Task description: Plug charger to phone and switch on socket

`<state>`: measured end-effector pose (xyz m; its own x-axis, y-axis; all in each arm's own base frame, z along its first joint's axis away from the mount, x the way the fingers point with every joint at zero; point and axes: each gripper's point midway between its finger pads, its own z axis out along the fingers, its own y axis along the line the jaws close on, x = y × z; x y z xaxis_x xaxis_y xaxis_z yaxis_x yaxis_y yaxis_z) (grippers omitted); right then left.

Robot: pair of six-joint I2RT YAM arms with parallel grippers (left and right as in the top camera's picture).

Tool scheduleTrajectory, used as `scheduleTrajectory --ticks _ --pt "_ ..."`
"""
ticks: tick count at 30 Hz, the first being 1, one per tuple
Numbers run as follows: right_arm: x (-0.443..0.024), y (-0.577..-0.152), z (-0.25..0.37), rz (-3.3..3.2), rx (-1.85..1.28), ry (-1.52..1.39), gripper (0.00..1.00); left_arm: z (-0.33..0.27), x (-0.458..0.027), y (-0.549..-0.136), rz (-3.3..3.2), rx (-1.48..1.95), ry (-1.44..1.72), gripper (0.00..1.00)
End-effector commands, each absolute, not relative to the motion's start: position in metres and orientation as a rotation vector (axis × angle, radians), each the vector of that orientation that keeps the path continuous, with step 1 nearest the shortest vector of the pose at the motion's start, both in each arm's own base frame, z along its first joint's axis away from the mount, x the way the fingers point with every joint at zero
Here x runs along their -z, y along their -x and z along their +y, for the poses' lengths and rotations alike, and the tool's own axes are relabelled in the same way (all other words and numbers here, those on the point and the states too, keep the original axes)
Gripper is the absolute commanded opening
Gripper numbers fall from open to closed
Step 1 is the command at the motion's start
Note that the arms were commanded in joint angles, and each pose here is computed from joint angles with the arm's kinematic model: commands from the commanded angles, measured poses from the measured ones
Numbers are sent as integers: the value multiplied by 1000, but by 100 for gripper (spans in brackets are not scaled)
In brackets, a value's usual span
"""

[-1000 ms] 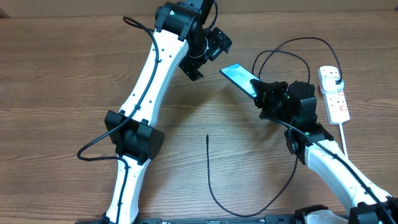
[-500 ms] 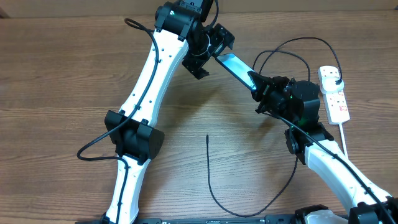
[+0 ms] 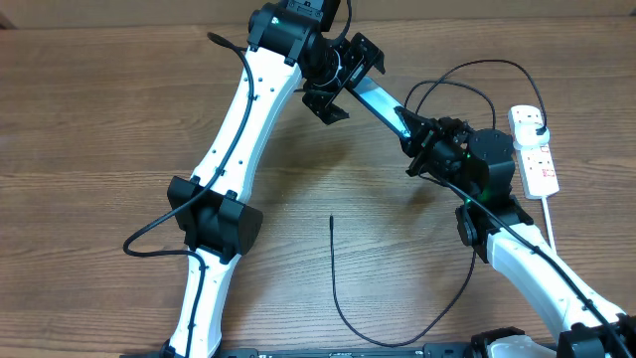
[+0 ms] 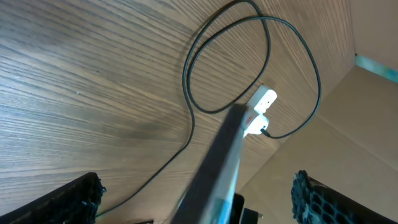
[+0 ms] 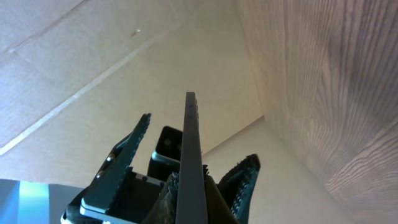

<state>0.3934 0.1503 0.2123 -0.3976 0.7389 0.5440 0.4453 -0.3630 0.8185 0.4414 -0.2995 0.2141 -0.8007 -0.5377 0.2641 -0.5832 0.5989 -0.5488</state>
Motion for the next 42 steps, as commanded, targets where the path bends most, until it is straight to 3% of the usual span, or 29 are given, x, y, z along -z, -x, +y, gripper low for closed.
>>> scheduleTrajectory --ticks 1,21,29,42 --pt "-237 -395 153 1580 -1915 -1530 4 -305 -225 -440 -2752 -1021 -951 100" --pt "-238 -395 154 1573 -1936 -1550 4 -315 -221 -444 -2879 -984 -945 99" --pt "-238 -395 154 1571 -1938 -1554 4 -315 -221 -444 -2878 -984 -944 85" --pt "-248 -396 155 1528 -1991 -1554 4 -315 -221 -444 -2882 -982 -946 80"
